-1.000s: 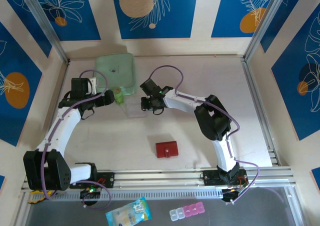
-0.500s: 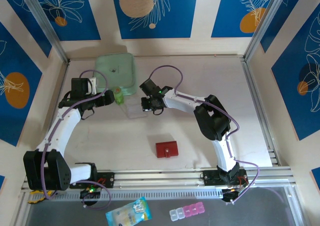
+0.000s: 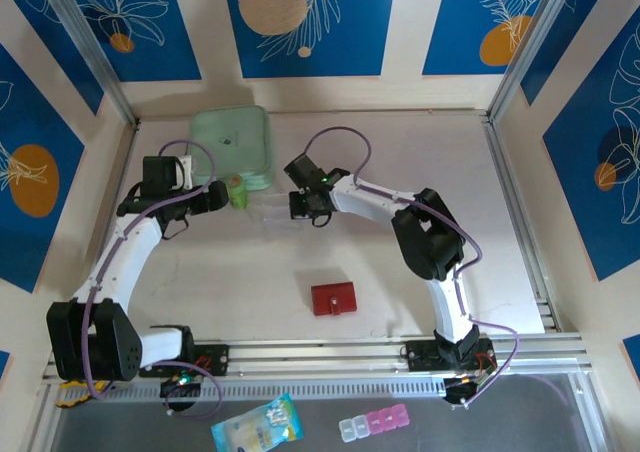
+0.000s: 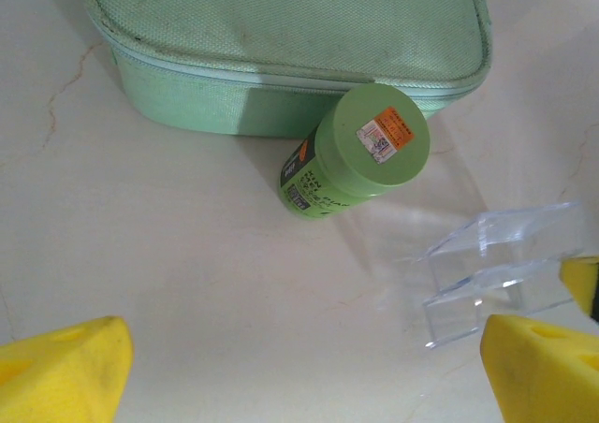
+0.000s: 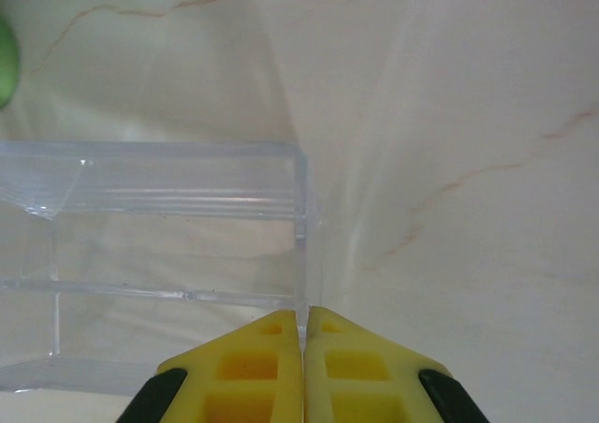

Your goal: Take the credit cards out of the card holder

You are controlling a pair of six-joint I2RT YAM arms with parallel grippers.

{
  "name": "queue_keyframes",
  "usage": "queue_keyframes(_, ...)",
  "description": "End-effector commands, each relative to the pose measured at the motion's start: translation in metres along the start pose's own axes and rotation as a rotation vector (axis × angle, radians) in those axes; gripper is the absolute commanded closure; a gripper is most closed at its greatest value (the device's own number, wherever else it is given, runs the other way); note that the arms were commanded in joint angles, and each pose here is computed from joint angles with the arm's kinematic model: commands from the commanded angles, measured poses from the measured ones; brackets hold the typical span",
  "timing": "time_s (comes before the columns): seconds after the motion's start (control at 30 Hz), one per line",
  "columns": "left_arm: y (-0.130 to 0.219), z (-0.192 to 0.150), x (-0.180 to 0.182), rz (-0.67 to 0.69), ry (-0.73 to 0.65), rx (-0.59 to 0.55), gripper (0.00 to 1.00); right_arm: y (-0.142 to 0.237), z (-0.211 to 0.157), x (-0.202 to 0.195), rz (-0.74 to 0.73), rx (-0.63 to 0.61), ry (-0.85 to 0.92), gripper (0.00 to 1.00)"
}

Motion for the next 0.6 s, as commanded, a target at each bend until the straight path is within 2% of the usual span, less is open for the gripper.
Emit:
queue_keyframes(0.0, 0.007, 0.007, -0.002, 0.008, -0.011, -0.021, 0.05, 0.031, 0.009, -0.031, -0.073, -0.043, -0.024, 0.94)
queue_keyframes(0.3, 0.005, 0.006, 0.000, 0.021, -0.014, -0.014, 0.05, 0.032, 0.004, -0.103, -0.160, -0.019, -0.102, 0.94)
queue_keyframes(0.57, 0.003, 0.007, 0.001, 0.037, -0.018, -0.012, 0.05, 0.027, 0.010, -0.123, -0.167, -0.013, -0.083, 0.94)
Point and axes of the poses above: each hand's point on the last joint's axis, 136 mm out from that joint toward the fingers, its own y axis back along the fingers, its own x axis along the line the jaws close on, z = x × y, the point moved 10 cm from there along y, back along the fingers, and after that the axes turned 9 degrees about y, right-handed, at the moved point
